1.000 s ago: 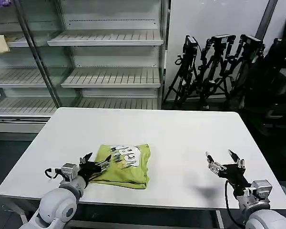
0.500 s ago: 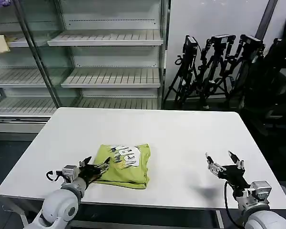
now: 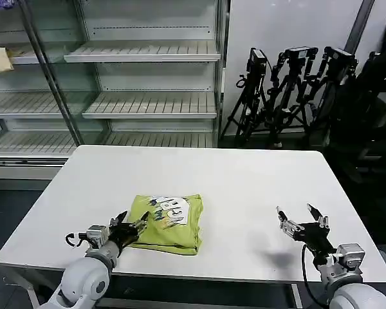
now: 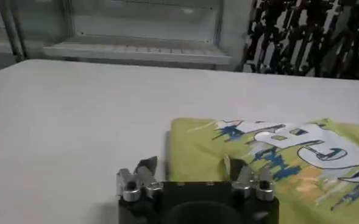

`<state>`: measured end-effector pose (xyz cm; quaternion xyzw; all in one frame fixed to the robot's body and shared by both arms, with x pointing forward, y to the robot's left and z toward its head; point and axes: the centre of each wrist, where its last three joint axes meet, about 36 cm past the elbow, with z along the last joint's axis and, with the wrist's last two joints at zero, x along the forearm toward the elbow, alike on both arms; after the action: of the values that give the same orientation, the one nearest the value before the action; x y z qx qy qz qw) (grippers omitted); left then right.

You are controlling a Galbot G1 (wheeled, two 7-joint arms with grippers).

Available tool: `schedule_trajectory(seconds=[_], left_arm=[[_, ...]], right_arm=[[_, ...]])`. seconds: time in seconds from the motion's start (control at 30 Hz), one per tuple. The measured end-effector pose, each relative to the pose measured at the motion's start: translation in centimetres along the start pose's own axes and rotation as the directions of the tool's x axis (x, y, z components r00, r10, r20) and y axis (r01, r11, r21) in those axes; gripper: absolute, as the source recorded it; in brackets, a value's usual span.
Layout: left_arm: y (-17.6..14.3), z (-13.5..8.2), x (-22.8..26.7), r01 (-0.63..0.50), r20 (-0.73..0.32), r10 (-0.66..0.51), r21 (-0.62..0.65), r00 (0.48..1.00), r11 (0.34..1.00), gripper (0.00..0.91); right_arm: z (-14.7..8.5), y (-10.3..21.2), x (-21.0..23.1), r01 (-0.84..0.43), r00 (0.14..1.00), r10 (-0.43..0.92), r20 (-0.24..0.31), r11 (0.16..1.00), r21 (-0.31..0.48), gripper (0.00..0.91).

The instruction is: Fold and organize the clothes.

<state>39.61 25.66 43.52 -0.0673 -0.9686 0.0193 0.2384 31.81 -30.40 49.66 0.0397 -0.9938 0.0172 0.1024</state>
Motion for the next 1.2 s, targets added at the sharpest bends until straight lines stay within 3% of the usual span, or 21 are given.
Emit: schedule_trajectory(seconds=[0.73,0.93,1.2], left_arm=[[-0.3,0.5,0.3,0.004,0.000,-0.004,-0.027,1.000,1.000,0.020],[2.0,-0.4,0.7,0.038,0.015,-0.037,-0.076,0.999,0.996,0.020],[9.6,-3.5,2.9,0.159,0.077,-0.146,-0.214,0.986,0.964,0.010]], right_arm=[[0.2,0.2,0.1,0.008,1.000,-0.008,-0.008,1.000,-0.003,0.907],[0.0,0.3,0.1,0.014,1.000,-0.014,0.002,1.000,-0.002,0.907],[-0.1,0.6,-0.3,0.029,0.999,-0.029,0.014,1.000,-0.006,0.907]])
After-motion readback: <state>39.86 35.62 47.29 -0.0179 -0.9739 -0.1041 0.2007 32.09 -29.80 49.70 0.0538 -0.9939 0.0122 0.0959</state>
